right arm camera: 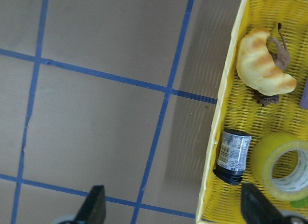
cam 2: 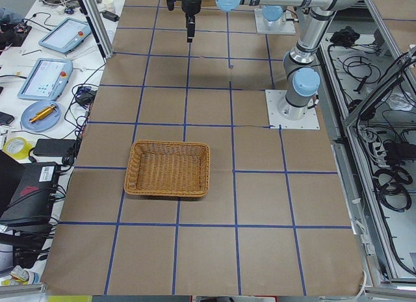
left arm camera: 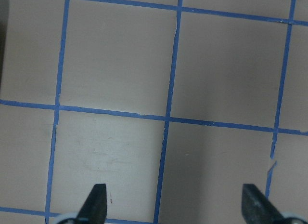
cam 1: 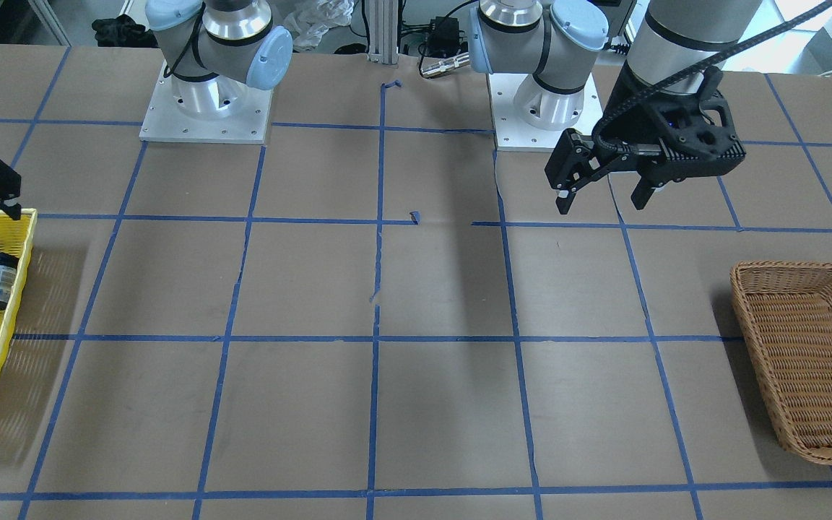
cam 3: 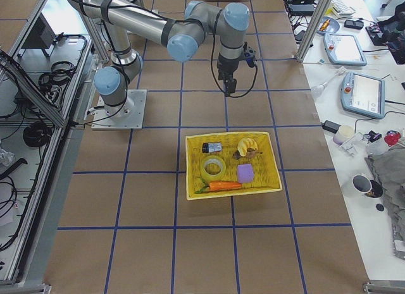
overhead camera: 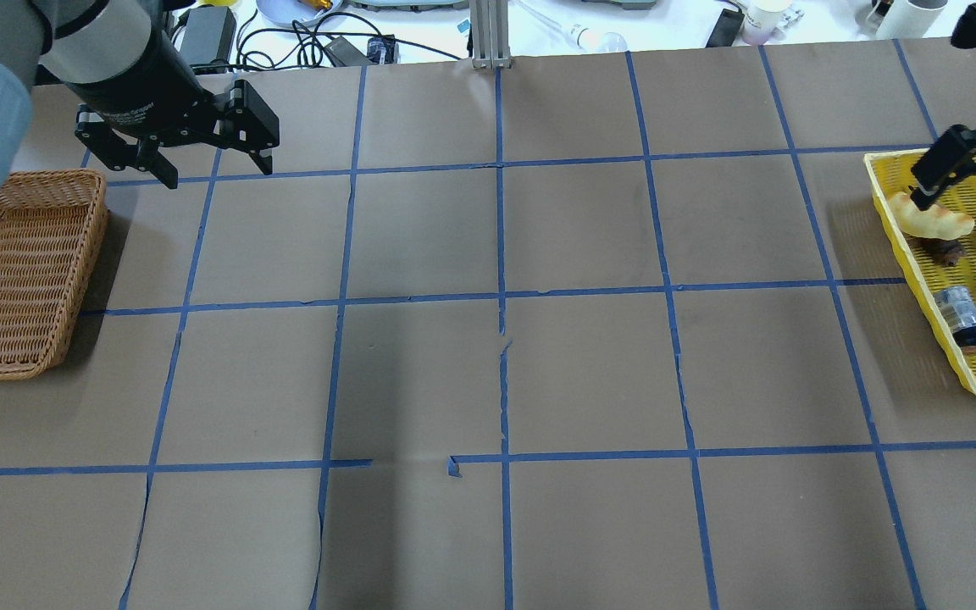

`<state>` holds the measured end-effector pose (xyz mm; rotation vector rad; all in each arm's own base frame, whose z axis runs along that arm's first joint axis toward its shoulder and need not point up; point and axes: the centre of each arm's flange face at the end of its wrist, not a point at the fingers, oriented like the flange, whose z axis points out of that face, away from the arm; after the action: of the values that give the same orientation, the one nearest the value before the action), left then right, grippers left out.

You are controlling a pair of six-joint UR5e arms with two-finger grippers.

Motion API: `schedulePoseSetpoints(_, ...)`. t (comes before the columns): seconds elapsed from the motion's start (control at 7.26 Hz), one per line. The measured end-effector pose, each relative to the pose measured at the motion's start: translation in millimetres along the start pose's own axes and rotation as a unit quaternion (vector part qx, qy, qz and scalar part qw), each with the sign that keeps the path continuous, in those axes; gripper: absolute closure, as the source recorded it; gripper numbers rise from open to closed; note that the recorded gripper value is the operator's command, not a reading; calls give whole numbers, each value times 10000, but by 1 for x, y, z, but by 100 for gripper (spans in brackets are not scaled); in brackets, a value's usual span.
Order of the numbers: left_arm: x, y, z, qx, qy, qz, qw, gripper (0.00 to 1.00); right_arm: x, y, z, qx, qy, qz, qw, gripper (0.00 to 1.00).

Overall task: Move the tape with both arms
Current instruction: 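Move the right gripper over the yellow crate toward the yellow tape roll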

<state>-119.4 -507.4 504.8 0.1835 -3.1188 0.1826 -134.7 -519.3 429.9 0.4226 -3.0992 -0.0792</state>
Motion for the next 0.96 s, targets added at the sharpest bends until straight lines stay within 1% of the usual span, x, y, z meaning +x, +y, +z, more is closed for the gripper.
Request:
schedulePoseSetpoints(0.14, 0, 0, 0, 0, 0, 3, 10000, 0, 44, 13, 21, -90, -81, -128, 9998, 0)
schedulePoseSetpoints(0.28, 0, 0, 0, 2, 1, 4, 10000, 0, 87, 25, 46, -155, -37, -234, 9996, 0)
schedulePoseSetpoints(0.41, 1, 0, -1, 4, 1, 5, 10000, 0, 120, 34, 74, -209, 121, -249, 9994, 0)
schedulePoseSetpoints(0.55, 1, 1, -1, 6, 1, 5, 10000, 0, 140, 43, 104, -283, 221, -193, 9992, 0)
schedulePoseSetpoints(0.69, 1, 1, -1, 7, 2, 4, 10000, 0, 145, 52, 129, -358, 279, -146, 9989, 0)
schedulePoseSetpoints(0.96, 0, 1, 0, 1, 2, 6, 10000, 0, 140, 64, 176, -497, 479, -84, 9976, 0)
